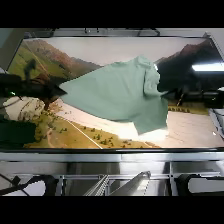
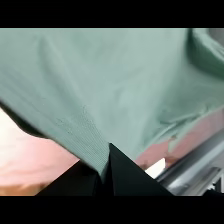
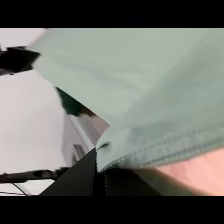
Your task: Fold the shirts.
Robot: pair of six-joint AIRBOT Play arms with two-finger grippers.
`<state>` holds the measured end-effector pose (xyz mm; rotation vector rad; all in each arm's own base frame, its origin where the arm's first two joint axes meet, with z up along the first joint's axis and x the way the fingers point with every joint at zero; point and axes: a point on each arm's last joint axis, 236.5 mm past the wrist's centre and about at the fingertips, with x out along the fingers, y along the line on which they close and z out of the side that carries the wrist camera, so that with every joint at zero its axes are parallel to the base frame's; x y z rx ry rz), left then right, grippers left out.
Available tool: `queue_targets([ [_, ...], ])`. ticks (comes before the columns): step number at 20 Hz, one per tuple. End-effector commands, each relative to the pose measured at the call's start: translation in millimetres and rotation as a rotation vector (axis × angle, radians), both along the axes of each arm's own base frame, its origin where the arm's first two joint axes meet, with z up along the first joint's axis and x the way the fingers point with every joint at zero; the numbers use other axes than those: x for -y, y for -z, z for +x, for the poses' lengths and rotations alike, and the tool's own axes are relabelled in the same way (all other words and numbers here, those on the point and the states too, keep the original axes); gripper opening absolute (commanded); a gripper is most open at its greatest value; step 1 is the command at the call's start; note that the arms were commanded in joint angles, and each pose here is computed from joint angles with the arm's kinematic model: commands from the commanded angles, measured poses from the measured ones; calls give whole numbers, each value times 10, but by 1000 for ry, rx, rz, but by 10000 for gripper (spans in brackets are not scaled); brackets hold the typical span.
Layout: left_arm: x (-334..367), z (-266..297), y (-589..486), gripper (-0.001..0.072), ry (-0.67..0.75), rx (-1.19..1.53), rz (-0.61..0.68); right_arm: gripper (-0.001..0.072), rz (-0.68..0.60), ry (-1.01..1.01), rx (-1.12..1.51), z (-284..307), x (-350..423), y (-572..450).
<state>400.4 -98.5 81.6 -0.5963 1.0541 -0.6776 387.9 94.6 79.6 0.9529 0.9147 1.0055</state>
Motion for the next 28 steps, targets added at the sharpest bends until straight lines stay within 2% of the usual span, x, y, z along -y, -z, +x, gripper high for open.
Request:
queue_targets([
  [1,332,-567,-1874,24,217,397,-120,17,329,-3,645,-567,94,-2225],
  [2,361,-749,-2307,23,231,512,-92,18,334,4,837,-889,79,-2770],
  [4,386,-1130,-3094,24,201,758,13,17,225,64,1126,-1440,-66,-3523],
  [7,348,-1660,-3869,23,93,1046,200,16,-98,294,1403,-1837,-281,-4163],
  [9,184,-1732,-3951,23,7,1078,321,16,-359,488,1450,-1733,-201,-4286],
  [10,78,-1681,-3899,23,-26,1052,339,16,-435,562,1445,-1651,-107,-4298],
  [11,-23,-1586,-3826,24,-54,1018,326,16,-456,592,1431,-1574,-31,-4292],
  [13,-201,-1278,-3510,24,-66,885,220,16,-416,579,1355,-1303,124,-4173],
  [15,-251,-916,-2996,24,-23,710,85,16,-379,510,1184,-755,250,-3756],
  [18,-127,-383,-1928,24,53,409,-90,17,-373,315,867,196,77,-2596],
  [21,74,83,-495,24,56,107,-116,17,-335,213,590,990,-194,-1313],
  [24,54,542,650,29,-36,-52,-125,17,-389,337,355,1760,-33,5],
  [25,-6,691,918,187,-61,-89,-124,20,-382,362,299,1900,24,298],
  [27,-113,942,1168,601,-77,-140,-192,308,-362,392,210,2057,172,662],
  [28,-167,1031,1137,709,-80,-143,-246,308,-358,413,192,2086,278,692],
])
